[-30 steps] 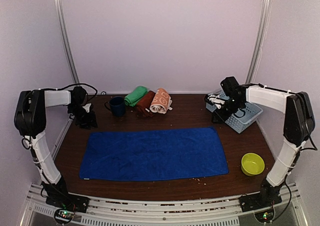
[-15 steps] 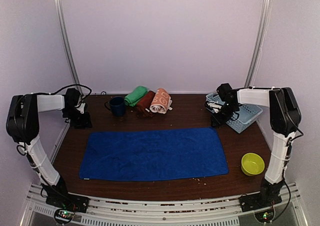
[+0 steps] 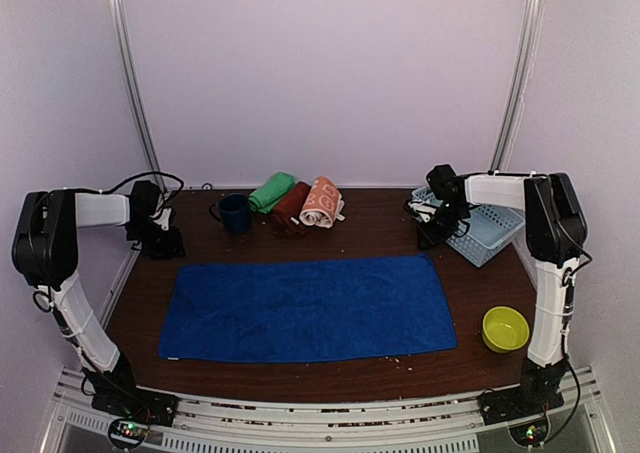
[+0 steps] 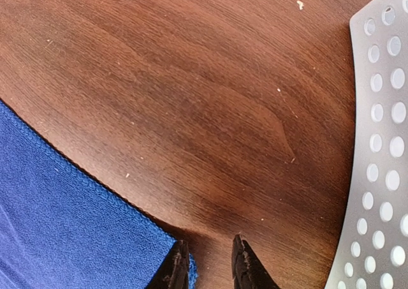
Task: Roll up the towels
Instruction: Pick up the towel from the center of the board.
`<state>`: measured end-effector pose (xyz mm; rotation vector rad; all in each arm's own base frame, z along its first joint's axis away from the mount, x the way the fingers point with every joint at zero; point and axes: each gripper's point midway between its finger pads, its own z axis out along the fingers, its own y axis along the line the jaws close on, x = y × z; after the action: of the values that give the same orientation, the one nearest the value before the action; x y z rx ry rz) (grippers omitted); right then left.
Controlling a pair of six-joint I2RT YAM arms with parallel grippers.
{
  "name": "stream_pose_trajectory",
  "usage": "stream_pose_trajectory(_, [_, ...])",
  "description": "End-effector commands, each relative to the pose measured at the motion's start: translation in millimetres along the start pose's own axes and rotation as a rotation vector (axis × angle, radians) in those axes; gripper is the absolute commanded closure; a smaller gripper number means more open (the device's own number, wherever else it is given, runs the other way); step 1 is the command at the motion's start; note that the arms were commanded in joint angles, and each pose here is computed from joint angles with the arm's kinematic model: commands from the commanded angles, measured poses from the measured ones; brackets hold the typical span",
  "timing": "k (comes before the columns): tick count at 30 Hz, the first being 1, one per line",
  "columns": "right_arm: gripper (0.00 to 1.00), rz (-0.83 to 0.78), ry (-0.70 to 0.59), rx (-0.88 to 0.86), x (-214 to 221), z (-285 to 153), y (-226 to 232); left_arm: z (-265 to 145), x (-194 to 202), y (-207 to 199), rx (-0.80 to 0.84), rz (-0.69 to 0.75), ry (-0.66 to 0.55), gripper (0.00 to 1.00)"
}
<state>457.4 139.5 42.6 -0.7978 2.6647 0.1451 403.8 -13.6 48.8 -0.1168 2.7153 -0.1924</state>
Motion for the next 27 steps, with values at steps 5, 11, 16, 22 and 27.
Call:
stream_pose_trajectory(5, [0.73,0.011,0.069,-0.035,14.6,6.9,5.0,-0.1,-8.9,2.6,-0.014,0.013,-0.037,0.58])
stream_pose_trajectory(11, [0.75,0.008,0.084,-0.047,21.4,6.5,8.4,1.8,-5.6,4.2,-0.023,0.016,-0.028,0.58])
stream_pose_trajectory(16, [0.93,0.007,0.093,-0.070,24.2,10.2,12.3,3.0,-5.7,6.1,-0.033,0.017,-0.026,0.58])
stream_pose_trajectory(22, [1.00,0.008,0.055,-0.017,16.5,3.5,3.7,1.5,-3.2,-3.6,0.024,0.015,-0.021,0.61])
stream_pose_trajectory(27, [1.00,0.000,0.048,0.052,15.5,0.5,-7.6,3.1,6.2,-22.3,0.141,0.028,-0.007,0.55])
